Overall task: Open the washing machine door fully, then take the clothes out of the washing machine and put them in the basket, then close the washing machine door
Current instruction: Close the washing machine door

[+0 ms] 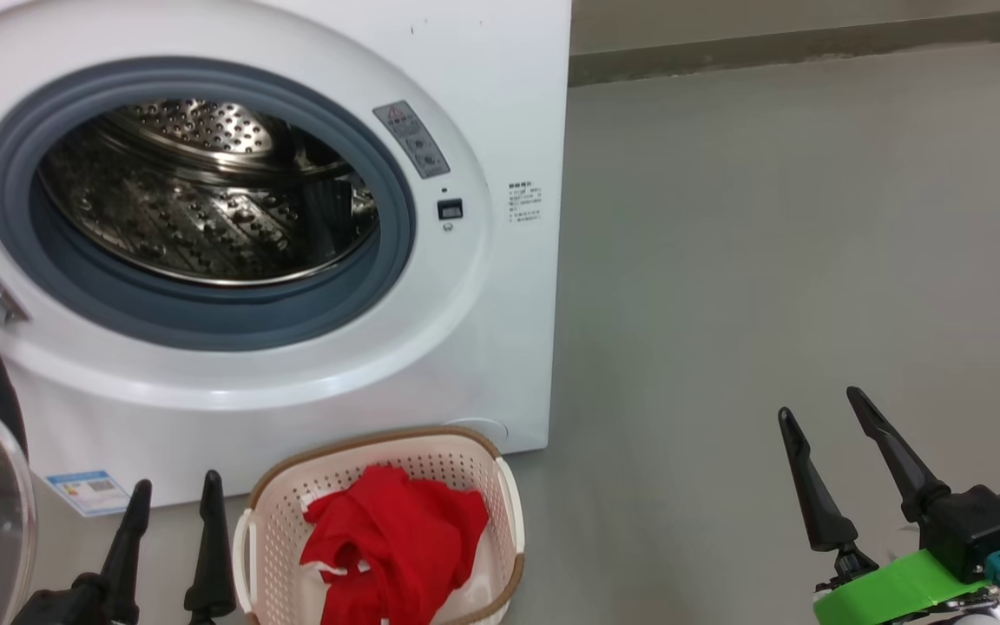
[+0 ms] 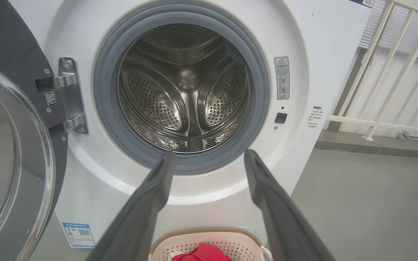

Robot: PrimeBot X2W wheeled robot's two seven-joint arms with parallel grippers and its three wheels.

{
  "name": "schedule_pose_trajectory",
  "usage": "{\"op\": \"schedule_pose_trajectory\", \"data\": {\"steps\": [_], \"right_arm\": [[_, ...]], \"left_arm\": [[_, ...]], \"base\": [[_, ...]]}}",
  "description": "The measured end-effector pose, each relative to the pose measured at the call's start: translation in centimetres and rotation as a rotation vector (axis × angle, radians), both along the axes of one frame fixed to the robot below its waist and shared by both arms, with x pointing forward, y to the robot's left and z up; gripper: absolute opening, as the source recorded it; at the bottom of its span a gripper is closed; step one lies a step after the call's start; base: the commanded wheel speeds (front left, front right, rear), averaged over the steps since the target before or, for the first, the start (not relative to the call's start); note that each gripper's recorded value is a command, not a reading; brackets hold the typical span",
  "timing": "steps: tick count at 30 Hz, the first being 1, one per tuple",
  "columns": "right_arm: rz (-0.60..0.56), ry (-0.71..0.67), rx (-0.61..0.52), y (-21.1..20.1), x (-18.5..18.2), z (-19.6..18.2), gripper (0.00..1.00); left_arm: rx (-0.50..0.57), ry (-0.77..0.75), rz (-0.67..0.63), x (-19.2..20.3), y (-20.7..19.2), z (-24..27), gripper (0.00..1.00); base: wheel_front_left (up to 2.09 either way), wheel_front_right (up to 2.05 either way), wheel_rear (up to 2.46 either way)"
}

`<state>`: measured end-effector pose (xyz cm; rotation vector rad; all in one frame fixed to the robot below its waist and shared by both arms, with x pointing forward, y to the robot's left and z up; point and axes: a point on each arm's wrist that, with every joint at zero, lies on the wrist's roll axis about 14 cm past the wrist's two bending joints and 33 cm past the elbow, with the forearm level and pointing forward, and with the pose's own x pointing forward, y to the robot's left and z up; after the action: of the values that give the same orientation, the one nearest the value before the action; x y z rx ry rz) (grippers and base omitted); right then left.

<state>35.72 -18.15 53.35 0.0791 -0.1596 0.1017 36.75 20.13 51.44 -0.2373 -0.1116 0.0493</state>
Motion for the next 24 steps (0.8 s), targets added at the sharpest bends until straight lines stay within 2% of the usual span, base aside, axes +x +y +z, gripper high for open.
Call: {"op": "schedule_pose_trajectory", "data": {"steps": [8, 24], "right_arm": [[0.001, 0.008, 0.005, 0.0, 0.1, -0.3, 1.0], [0.037, 0.015, 0.007, 1.2, 0.5, -0.5, 1.0]], "left_arm": [[0.0, 0.001, 0.001, 0.1, 0.0, 0.0, 1.0], [0.015, -0.006, 0.022, -0.3, 0.6, 0.2, 1.0]], "base": [[-0.84, 0.84, 0.0], [-0.02, 0.02, 0.0]]}}
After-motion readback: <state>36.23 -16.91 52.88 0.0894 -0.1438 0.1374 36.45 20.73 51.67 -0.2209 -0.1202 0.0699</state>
